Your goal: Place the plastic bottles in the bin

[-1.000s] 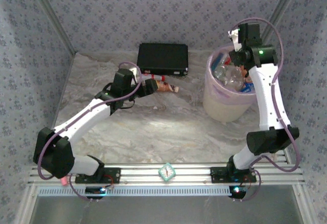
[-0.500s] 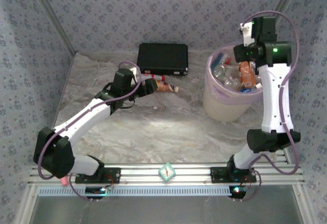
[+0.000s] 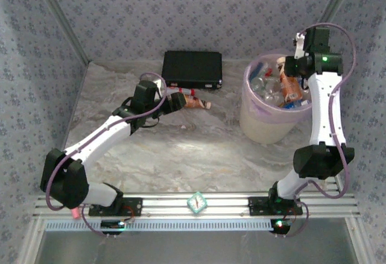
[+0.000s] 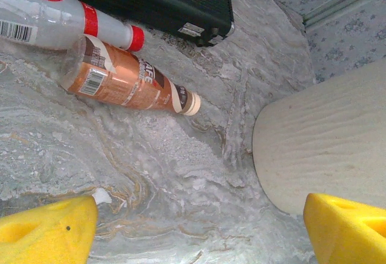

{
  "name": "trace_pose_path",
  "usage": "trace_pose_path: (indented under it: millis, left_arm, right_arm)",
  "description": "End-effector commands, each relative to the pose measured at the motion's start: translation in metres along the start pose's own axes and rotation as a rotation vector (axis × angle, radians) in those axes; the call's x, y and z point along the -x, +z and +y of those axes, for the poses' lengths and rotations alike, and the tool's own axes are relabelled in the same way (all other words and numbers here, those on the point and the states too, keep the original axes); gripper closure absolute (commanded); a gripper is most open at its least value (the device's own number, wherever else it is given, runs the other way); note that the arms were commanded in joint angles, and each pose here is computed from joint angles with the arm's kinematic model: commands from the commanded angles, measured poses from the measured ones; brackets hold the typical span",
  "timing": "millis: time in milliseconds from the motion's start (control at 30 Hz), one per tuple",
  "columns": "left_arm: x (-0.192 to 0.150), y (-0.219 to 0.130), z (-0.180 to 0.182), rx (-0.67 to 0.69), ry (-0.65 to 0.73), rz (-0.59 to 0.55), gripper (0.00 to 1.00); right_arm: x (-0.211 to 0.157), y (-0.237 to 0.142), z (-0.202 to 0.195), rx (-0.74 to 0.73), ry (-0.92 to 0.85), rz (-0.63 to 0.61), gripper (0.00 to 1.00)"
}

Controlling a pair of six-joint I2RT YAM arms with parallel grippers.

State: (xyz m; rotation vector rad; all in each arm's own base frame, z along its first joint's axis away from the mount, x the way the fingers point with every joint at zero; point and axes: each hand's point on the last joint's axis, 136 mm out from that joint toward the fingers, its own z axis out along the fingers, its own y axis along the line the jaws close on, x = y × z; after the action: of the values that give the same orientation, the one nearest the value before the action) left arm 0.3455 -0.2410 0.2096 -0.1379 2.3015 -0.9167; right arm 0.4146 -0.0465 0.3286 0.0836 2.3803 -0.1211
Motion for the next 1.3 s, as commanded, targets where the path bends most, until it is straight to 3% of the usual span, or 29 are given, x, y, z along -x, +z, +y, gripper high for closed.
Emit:
trace_pose_path:
  millis: [0, 133, 467, 767, 933, 1067, 1267]
  left_arm:
    - [0.008, 0.002, -0.007, -0.026, -0.010, -0.017, 0.12]
    - [0.007, 0.009, -0.007, -0.027, -0.017, 0.004, 0.12]
    - [0.007, 0.014, -0.007, -0.029, -0.020, 0.010, 0.11]
    - [0.008, 0.011, -0.002, -0.008, -0.023, 0.000, 0.11]
    - [0.019, 0.029, 0.016, 0.076, -0.177, -0.035, 0.11]
    - [0.023, 0.059, 0.033, 0.134, -0.281, -0.056, 0.09]
    - [0.021, 0.095, 0.059, 0.229, -0.309, -0.044, 0.06]
  right_arm:
    - [-0.038, 0.020, 0.015, 0.026, 0.007, 0.126, 0.71]
    - [-0.057, 0.030, 0.023, 0.009, -0.019, 0.187, 0.71]
    - [-0.054, 0.002, 0.055, 0.161, 0.060, 0.129, 0.70]
    - [-0.082, 0.004, 0.088, 0.303, 0.105, 0.208, 0.69]
    - [-0.074, -0.017, 0.098, 0.368, 0.122, 0.165, 0.68]
    - [-0.059, -0.035, 0.084, 0.300, 0.131, 0.106, 0.63]
    - [-0.031, -0.069, 0.047, 0.218, 0.183, -0.030, 0.47]
